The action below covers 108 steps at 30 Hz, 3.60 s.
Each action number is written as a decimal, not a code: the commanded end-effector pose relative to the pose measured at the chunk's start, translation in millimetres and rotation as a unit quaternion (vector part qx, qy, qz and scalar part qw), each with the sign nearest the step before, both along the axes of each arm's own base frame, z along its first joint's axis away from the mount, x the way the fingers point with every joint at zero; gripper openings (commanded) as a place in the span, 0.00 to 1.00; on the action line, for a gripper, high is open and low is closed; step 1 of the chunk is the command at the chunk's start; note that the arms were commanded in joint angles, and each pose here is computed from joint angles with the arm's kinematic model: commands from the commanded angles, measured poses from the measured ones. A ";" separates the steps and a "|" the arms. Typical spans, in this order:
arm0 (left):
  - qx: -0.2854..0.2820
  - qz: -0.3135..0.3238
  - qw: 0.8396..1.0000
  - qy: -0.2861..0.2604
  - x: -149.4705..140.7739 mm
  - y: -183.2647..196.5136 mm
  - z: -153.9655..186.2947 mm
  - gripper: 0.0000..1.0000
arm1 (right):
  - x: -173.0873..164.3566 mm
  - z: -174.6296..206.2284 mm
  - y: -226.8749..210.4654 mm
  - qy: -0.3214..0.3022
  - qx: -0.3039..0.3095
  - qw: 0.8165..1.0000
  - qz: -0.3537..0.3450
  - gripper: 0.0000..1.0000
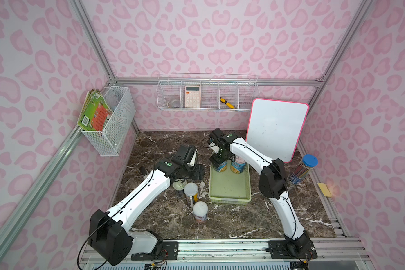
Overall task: Put the canned food in the basket
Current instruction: Place the canned food in the basket, then pick up the canned food from the center of the board, then place the canned food in the basket.
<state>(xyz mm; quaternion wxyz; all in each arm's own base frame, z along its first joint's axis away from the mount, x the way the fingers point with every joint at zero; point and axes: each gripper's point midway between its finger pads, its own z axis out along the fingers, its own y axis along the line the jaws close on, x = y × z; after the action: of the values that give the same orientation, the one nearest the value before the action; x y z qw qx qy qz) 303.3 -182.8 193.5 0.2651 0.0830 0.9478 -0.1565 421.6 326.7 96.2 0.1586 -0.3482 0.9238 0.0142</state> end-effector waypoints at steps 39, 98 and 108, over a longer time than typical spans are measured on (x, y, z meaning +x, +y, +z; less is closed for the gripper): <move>0.086 0.003 0.956 0.280 -70.8 24.5 -62.2 0.84 | -65.5 90.4 -29.7 -0.076 0.120 0.990 0.000 0.99; 0.178 -0.130 0.958 0.182 76.0 -77.9 -53.3 0.00 | -73.4 83.4 -124.9 -0.101 0.154 0.976 -0.119 0.99; 0.175 -0.127 0.960 0.176 75.8 -80.4 -45.5 0.78 | -79.8 69.4 -123.3 -0.083 0.156 0.977 -0.116 0.99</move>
<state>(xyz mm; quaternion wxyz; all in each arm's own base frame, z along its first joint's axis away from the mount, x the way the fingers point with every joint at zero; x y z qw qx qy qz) 375.5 -276.5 139.2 0.0379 0.2261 0.9711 -0.0667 340.3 201.1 164.1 0.2824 -0.2080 0.9305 0.1058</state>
